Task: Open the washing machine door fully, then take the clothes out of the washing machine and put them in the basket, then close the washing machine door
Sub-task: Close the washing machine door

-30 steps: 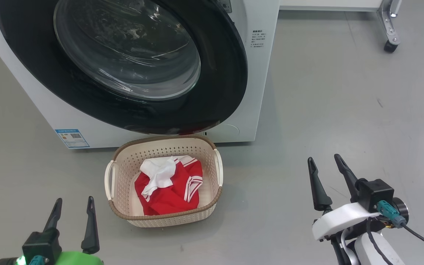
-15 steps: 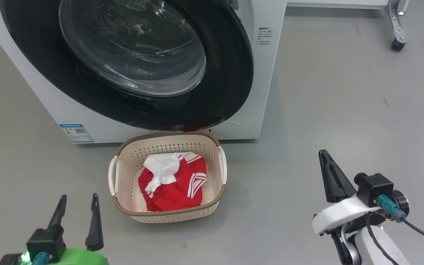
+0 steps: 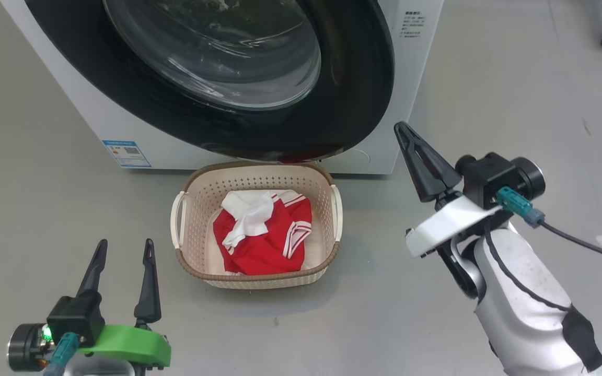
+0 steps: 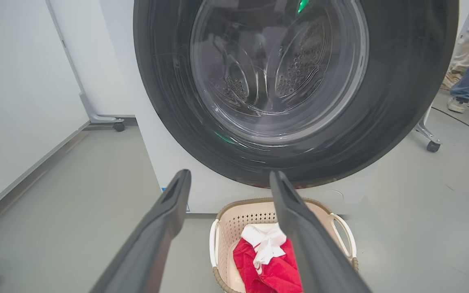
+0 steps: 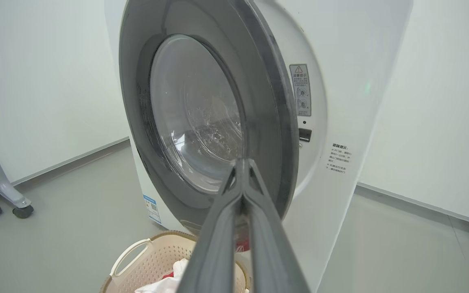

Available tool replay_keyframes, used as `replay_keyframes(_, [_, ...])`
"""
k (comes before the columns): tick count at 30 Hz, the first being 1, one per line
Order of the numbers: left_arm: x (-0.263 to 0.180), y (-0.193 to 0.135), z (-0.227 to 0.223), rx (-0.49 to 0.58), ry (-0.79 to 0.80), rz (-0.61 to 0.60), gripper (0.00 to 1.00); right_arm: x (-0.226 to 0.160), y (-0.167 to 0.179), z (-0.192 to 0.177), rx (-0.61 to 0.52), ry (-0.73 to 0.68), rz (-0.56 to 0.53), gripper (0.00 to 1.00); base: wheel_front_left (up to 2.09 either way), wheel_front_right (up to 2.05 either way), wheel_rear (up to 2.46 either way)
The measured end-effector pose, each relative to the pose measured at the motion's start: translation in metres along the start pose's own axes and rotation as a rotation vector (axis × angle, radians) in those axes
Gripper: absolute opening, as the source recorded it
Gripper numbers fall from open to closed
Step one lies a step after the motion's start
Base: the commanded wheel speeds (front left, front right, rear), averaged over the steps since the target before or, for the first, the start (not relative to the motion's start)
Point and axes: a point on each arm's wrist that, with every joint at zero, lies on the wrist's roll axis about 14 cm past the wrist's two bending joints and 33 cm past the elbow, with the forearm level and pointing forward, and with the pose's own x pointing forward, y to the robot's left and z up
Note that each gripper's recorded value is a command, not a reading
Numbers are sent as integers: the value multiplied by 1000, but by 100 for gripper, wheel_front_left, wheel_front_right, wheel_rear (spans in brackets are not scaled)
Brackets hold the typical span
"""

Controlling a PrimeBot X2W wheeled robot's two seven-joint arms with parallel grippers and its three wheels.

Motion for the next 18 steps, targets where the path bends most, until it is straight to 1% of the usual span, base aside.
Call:
replay_keyframes(8, [10,4,5,0,-22,13,100,54,18,3,-32,11,125,0,0,0,0])
replay_keyframes(18, [18,17,5,0,-32,60,100,104,5,-9,-45,38,144,0,0,0,0])
